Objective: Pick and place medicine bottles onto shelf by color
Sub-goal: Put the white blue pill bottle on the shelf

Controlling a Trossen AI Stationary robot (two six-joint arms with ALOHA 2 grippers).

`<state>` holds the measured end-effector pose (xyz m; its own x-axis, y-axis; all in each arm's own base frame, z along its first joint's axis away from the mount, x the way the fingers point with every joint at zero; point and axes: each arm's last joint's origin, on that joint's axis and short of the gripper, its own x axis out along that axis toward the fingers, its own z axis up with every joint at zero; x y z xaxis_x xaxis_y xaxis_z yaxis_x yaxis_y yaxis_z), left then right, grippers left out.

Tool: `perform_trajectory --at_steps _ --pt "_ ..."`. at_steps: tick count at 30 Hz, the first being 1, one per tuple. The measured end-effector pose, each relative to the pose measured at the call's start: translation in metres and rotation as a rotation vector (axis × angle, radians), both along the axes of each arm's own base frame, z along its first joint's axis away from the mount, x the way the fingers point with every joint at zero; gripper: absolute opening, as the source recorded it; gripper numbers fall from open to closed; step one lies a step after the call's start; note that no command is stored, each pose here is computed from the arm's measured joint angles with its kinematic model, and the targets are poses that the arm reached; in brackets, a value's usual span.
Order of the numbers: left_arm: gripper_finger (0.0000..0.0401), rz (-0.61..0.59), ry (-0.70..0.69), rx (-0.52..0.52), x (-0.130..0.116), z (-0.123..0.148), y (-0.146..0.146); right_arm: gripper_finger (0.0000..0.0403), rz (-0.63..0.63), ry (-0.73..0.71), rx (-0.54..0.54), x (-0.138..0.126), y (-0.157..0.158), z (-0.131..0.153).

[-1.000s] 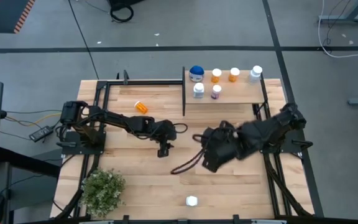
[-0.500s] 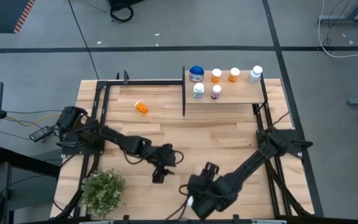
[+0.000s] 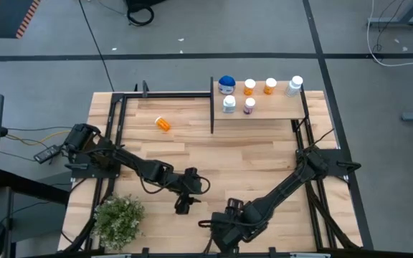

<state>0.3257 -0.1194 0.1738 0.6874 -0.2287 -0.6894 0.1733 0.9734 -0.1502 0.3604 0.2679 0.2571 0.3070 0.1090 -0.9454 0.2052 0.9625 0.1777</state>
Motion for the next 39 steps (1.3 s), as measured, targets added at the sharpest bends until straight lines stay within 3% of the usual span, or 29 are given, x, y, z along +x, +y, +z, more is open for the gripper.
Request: perform_trajectory --at_steps 6,25,31,39 --pt "0.0172 -0.018 0.0 0.035 -0.001 -0.001 0.001 0.0294 0.121 0.06 0.021 0.009 0.008 -0.027" --pt "0.0172 -0.022 0.026 0.073 -0.001 -0.003 0.006 0.0294 0.138 -0.017 -0.071 0.019 0.003 -0.033" --pt "0.0172 -0.015 0.034 0.064 -0.002 -0.003 0.004 0.0294 0.167 0.049 -0.081 0.023 0.007 -0.059" --pt "0.0172 -0.004 0.038 0.053 -0.002 -0.003 0.004 0.0294 0.163 0.044 -0.084 0.023 0.007 -0.057"
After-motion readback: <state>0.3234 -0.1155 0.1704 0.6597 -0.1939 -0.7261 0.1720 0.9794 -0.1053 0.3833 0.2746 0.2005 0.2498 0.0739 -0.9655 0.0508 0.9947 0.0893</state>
